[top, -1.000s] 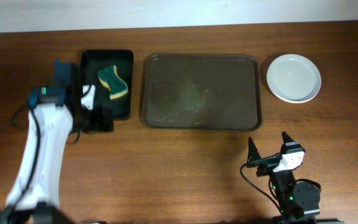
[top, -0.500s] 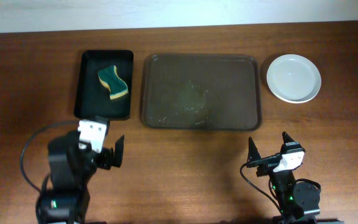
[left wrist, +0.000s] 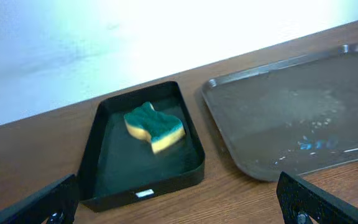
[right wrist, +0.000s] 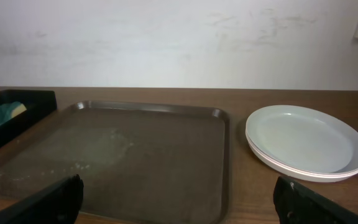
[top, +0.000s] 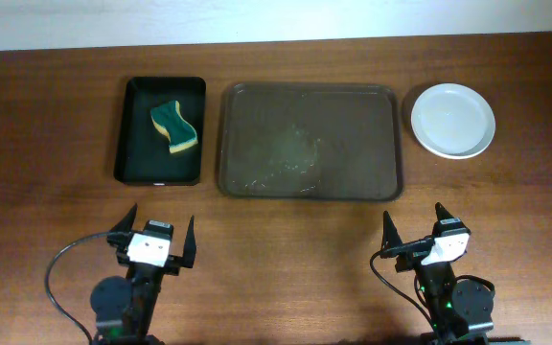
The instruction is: Clean dirty plates on tray and stack at the side
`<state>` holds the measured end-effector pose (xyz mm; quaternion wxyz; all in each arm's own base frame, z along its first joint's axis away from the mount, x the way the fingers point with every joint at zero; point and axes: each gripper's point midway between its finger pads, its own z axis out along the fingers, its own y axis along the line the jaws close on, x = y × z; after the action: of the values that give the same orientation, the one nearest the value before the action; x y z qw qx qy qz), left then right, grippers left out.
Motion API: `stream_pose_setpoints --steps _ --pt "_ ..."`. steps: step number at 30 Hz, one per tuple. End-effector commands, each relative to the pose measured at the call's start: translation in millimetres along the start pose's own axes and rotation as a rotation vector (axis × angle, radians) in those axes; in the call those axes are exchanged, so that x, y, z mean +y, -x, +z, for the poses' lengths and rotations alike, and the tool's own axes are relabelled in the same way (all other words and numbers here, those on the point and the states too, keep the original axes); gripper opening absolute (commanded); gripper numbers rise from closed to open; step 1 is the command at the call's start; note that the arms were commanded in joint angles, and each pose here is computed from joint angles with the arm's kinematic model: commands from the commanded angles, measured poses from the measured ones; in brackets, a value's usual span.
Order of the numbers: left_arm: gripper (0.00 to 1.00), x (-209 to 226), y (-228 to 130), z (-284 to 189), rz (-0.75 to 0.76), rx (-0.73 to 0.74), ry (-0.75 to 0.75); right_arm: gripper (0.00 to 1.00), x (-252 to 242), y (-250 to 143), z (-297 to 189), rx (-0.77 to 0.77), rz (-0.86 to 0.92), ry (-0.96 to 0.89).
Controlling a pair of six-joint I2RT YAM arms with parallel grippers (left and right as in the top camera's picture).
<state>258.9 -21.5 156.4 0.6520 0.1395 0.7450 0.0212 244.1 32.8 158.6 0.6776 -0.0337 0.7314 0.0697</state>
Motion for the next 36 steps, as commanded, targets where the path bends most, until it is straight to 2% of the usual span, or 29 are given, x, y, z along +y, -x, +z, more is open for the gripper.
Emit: stream_pose_setpoints --steps 1,5,12,14,23,27,36 --pt "0.99 14.5 -6.0 -1.8 -0.012 0.000 0.094 0.98 0.2 -2.5 0.1 0.005 0.003 -0.001" --pt "1.00 32.0 -18.2 -5.8 -0.104 0.044 0.205 0.98 0.2 -2.6 0.1 0.005 0.003 -0.001" --pt "0.99 31.9 -26.0 -12.1 -0.113 0.070 0.218 0.98 0.2 -2.6 0.1 0.005 0.003 -0.001" --pt "0.99 35.7 -34.7 -16.0 -0.170 0.093 0.253 0.98 0.2 -2.6 0.1 0.005 0.003 -0.001" --pt "0.99 39.0 -26.3 -18.2 -0.203 0.050 0.270 0.98 0.2 -2.6 0.1 0.005 0.003 -0.001" --pt "0.99 41.1 -9.5 -22.5 -0.196 -0.026 0.274 0.98 0.2 -2.6 0.1 0.005 0.003 -0.001" --pt "0.99 41.0 -10.8 -20.8 -0.184 -0.038 0.276 0.98 0.1 -2.6 0.1 0.005 0.003 -0.001"
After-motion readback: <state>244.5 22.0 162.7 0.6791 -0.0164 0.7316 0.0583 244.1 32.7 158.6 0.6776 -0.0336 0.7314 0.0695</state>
